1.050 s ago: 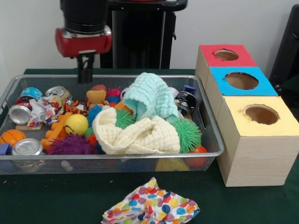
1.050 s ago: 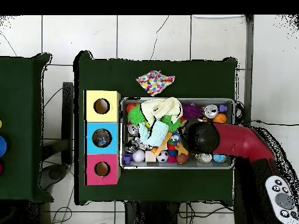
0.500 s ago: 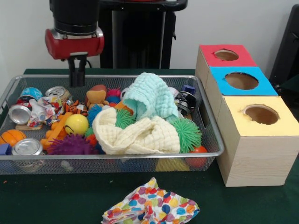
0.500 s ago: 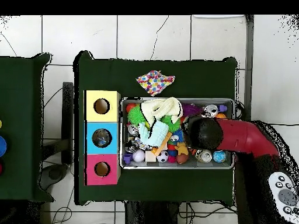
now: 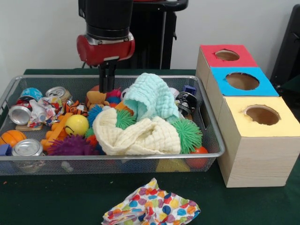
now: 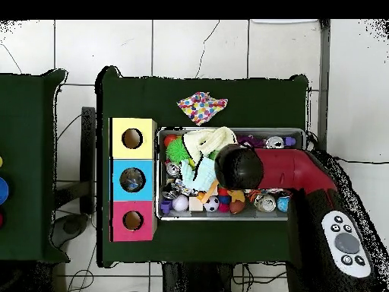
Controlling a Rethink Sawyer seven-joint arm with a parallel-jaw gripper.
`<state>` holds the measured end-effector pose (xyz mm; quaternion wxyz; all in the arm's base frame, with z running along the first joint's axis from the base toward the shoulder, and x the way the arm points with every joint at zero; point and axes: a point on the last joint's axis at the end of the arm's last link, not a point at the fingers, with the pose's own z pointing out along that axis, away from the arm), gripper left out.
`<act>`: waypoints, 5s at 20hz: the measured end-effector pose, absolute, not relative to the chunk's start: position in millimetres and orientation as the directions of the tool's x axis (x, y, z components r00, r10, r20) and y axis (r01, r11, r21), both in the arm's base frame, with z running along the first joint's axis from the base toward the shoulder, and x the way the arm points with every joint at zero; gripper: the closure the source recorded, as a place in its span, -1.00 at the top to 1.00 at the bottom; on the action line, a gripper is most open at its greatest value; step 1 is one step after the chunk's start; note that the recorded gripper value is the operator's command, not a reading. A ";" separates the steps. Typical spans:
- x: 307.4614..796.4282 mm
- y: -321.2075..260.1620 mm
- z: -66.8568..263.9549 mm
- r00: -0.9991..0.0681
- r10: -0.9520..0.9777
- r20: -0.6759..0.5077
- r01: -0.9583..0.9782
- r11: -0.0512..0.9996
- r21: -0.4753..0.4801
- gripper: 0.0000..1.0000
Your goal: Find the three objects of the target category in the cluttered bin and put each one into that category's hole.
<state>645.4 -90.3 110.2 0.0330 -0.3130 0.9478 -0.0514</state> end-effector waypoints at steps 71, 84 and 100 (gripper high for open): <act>582.8 13.1 88.1 -0.740 -0.671 -0.049 -0.670 0.741 -0.027 1.00; 573.6 4.4 35.5 -0.767 -0.632 -0.112 -0.636 0.772 0.002 1.00; 558.8 0.7 -14.6 -0.797 -0.590 -0.126 -0.600 0.798 0.060 1.00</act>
